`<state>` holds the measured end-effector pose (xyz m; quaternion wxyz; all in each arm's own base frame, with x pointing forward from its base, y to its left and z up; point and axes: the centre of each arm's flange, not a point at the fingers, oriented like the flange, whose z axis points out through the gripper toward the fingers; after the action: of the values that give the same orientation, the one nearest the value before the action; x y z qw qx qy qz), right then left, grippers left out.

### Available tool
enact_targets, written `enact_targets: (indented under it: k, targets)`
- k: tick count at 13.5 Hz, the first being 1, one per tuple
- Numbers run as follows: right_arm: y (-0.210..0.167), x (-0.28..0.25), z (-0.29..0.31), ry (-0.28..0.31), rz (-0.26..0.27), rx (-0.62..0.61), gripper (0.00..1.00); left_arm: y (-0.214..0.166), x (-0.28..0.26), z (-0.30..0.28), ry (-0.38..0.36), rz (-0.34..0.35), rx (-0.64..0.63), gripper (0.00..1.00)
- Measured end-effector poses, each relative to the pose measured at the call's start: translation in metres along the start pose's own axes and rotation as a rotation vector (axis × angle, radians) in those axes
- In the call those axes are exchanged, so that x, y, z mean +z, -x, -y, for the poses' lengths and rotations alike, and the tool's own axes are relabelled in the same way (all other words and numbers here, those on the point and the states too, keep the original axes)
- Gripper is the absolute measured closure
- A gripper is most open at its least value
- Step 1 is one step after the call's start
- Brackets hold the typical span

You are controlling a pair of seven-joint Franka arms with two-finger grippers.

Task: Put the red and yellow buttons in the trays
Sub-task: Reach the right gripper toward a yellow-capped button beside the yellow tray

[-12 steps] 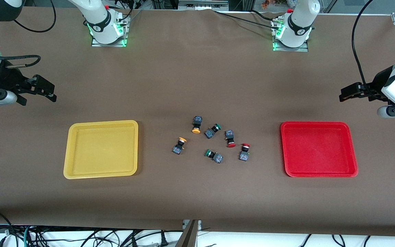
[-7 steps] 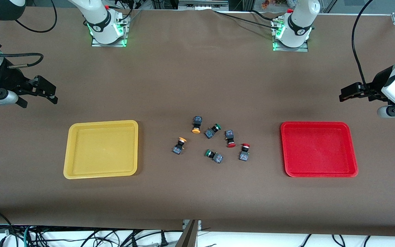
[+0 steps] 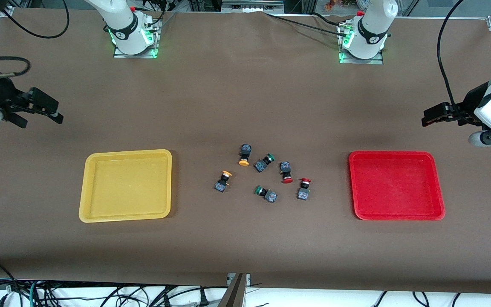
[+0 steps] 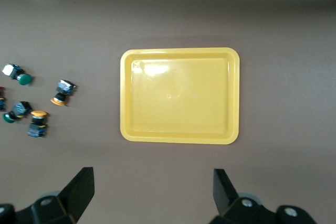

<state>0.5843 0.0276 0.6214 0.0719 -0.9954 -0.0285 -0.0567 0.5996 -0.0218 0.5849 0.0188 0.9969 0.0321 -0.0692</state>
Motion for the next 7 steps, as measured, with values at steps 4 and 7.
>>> enact_targets:
  k: [4,7]
  targets:
    - [-0.016,0.098,0.052,-0.004,0.164,-0.08,0.0,0.0,0.0,0.0,0.0,0.0,0.0,0.0]
    - [-0.043,0.231,0.151,0.037,0.154,-0.15,0.0,-0.001,0.001,0.0,0.0,0.002,0.0,0.0]
